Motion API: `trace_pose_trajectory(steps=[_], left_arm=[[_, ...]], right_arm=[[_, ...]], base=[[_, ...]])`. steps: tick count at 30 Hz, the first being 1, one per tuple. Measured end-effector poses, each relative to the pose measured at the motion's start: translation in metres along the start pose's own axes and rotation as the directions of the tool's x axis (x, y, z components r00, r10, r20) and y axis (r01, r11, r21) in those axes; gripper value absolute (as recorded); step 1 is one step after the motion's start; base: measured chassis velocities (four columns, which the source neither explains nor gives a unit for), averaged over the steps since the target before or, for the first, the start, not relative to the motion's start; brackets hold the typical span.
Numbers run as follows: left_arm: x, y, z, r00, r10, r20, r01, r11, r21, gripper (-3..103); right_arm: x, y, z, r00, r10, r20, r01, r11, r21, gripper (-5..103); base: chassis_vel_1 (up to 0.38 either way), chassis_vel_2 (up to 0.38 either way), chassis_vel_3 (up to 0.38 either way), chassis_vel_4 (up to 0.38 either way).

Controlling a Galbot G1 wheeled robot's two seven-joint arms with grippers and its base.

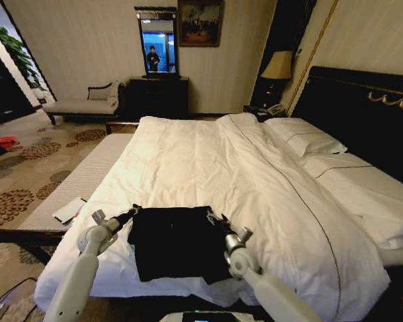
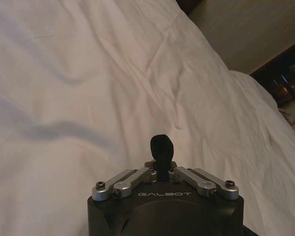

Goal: Fold the clothes on the bed.

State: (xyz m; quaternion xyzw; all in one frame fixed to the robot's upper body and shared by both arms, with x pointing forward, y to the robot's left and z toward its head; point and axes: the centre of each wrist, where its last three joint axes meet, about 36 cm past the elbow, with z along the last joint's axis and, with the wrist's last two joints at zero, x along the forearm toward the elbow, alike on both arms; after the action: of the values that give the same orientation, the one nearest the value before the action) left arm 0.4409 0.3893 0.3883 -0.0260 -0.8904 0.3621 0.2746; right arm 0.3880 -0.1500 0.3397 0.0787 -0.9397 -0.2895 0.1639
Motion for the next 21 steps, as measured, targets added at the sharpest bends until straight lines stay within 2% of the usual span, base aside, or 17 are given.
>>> trace_pose_trajectory(steps=[7,13,17,18,21], left_arm=[[0.003,0.001,-0.002,1.000,-0.005,0.009,0.006,1.000,-0.006,3],[0.003,0.000,-0.002,1.000,-0.011,0.013,0.011,1.000,-0.015,3],[0.002,0.000,-0.002,1.000,-0.015,0.017,0.015,1.000,-0.025,3],[0.002,-0.001,-0.002,1.000,-0.015,0.019,0.015,1.000,-0.027,3],[0.001,-0.001,-0.002,1.000,-0.016,0.023,0.016,0.999,-0.033,3]], right_arm=[[-0.022,0.009,0.016,0.999,-0.015,-0.044,0.016,1.000,0.017,100],[-0.034,0.019,0.022,0.998,-0.022,-0.064,0.022,1.000,-0.007,100],[-0.038,0.019,0.021,0.998,-0.018,-0.068,0.017,1.000,-0.017,86],[-0.039,0.019,0.021,0.998,-0.016,-0.067,0.015,1.000,-0.018,86],[-0.042,0.017,0.019,0.998,-0.013,-0.061,0.011,1.000,-0.028,70]], base=[[0.000,0.000,0.000,0.000],[0.000,0.000,0.000,0.000],[0.000,0.000,0.000,0.000],[0.000,0.000,0.000,0.000],[0.000,0.000,0.000,0.000]])
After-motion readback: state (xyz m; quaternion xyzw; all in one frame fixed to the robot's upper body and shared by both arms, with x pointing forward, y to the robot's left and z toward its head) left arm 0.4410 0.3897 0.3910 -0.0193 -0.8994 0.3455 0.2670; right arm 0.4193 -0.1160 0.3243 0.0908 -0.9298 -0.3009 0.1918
